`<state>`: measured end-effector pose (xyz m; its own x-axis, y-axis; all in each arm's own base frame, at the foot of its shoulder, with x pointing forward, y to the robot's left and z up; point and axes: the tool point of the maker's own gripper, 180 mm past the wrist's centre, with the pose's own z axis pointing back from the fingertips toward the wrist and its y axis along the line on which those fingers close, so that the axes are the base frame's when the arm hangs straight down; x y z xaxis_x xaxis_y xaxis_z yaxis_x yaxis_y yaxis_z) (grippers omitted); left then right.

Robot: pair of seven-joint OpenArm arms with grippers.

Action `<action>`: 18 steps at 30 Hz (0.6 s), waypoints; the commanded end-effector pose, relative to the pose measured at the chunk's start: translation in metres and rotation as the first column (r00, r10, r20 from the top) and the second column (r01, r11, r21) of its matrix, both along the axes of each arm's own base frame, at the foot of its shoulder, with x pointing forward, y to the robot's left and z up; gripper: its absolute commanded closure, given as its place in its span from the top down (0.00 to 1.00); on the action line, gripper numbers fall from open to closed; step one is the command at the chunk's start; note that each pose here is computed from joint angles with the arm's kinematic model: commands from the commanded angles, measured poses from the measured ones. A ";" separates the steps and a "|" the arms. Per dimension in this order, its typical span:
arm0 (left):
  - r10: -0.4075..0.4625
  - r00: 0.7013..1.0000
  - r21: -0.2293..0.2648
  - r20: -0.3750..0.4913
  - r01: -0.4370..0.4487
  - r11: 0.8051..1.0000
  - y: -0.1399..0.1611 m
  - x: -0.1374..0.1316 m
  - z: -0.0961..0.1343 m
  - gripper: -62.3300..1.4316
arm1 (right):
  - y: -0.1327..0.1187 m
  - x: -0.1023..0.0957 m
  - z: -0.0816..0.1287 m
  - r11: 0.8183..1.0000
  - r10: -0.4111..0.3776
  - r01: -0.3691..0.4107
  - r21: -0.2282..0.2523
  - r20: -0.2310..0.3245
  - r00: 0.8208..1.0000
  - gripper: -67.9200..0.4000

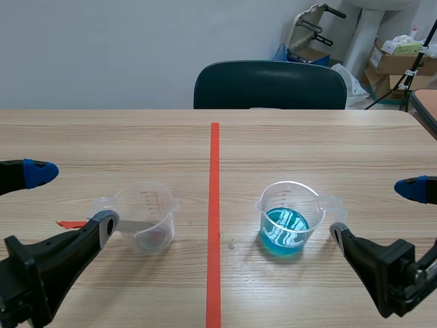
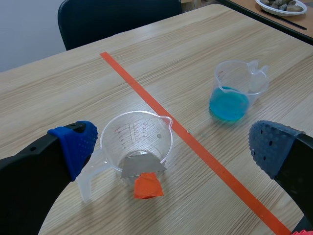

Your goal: Do the redox reaction experiment

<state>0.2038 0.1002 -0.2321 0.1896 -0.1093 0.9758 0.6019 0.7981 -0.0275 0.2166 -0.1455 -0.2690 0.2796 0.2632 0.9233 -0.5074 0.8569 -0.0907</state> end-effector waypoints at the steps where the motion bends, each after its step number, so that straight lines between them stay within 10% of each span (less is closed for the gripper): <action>1: 0.002 1.000 -0.025 0.023 -0.001 1.000 -0.003 0.001 0.008 1.00 | 0.000 0.004 0.012 1.000 -0.002 0.001 0.010 0.043 0.999 1.00; 18: 0.002 1.000 -0.025 0.023 -0.001 1.000 -0.003 0.001 0.008 1.00 | 0.001 0.005 0.015 1.000 0.000 -0.001 0.020 0.059 0.998 1.00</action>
